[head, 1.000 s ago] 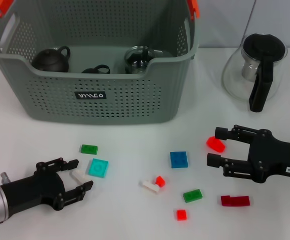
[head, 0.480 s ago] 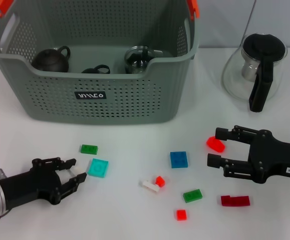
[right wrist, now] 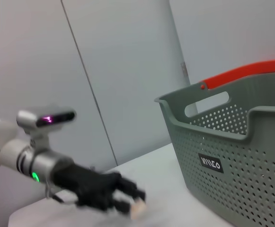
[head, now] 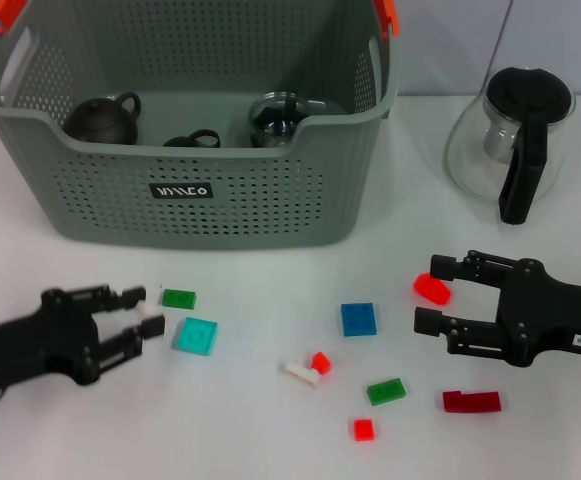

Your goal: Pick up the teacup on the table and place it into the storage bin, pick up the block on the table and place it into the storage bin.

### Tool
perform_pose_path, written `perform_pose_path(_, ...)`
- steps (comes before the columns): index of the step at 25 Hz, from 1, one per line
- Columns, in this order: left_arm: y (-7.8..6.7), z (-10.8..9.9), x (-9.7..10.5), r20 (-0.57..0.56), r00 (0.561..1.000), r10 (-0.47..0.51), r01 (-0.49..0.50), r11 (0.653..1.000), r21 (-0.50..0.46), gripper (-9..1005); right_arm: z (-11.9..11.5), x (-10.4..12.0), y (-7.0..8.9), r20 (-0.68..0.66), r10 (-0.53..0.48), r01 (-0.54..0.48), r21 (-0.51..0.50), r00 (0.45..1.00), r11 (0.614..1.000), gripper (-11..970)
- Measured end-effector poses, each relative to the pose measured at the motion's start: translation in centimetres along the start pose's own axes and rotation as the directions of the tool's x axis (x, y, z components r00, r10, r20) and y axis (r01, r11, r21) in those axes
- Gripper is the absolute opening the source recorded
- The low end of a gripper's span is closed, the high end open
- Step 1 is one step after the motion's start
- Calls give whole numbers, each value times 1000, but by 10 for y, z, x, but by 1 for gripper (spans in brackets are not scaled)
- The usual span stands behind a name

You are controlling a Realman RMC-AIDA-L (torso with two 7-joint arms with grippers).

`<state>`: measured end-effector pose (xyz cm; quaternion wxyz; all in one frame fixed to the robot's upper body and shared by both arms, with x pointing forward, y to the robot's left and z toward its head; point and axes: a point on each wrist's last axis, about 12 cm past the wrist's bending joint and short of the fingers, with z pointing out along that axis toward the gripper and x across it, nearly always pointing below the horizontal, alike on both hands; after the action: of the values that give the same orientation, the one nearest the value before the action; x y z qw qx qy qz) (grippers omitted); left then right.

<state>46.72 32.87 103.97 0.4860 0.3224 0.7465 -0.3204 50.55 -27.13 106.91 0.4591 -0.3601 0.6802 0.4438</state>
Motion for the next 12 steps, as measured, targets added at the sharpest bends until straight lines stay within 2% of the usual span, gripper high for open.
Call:
perform_pose_path(3,1,-8,-26,112,992,-65,53,992,112,434,0,0,0,0,0,0,0,1000,1000,820)
perform_pose_path(5,4,-7,-48,164,975,-148,114,973,202,441,0,0,0,-1,0,0,0,1000,1000,820)
perform_pose_path(8,12,4,-81,182,947,-264,199,929,313,451,1,0,0,-2,0,0,0,1000,1000,820)
perform_pose_path(12,28,20,-125,164,924,-344,262,886,381,465,1,1,0,-3,1,-1,0,1000,1000,820)
